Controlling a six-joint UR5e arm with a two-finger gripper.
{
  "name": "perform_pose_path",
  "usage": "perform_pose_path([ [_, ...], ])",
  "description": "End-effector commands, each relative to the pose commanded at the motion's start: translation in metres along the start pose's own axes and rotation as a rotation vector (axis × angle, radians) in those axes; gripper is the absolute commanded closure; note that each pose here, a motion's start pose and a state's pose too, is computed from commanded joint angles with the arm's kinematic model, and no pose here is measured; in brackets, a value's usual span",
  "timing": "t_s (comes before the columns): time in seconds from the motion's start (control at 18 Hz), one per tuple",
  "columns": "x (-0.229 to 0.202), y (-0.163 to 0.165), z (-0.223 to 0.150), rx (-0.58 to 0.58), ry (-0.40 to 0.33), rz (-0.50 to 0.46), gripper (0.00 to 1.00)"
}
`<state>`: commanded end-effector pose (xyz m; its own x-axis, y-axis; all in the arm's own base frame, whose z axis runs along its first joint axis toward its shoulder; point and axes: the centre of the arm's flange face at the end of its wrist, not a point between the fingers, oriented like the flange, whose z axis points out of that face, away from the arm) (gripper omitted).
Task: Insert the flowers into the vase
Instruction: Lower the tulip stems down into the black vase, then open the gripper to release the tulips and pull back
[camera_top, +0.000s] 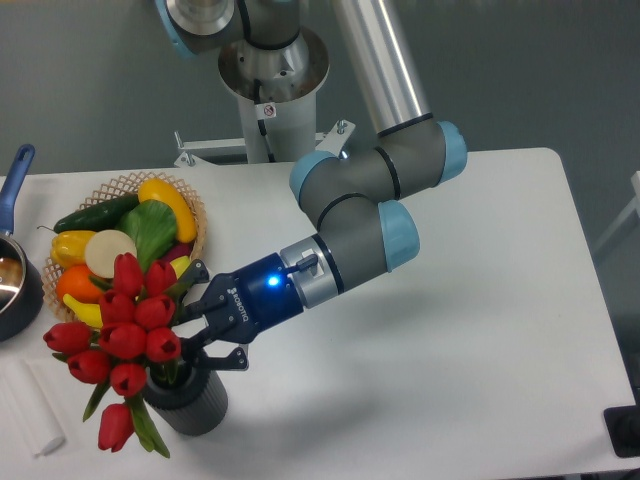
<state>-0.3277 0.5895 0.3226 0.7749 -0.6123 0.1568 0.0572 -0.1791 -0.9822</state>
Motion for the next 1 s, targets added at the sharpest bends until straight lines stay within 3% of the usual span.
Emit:
perform_pose_path([
  [0.78, -0.018, 0.035, 0.005, -0.089, -0.028, -0.013, 0.65],
  [0.89, -0.018, 0.035, 0.005, -0.089, -0.028, -0.011, 0.61],
  [1.0, -0.02, 0.04, 0.005, -0.094, -0.028, -0.013, 0.5],
])
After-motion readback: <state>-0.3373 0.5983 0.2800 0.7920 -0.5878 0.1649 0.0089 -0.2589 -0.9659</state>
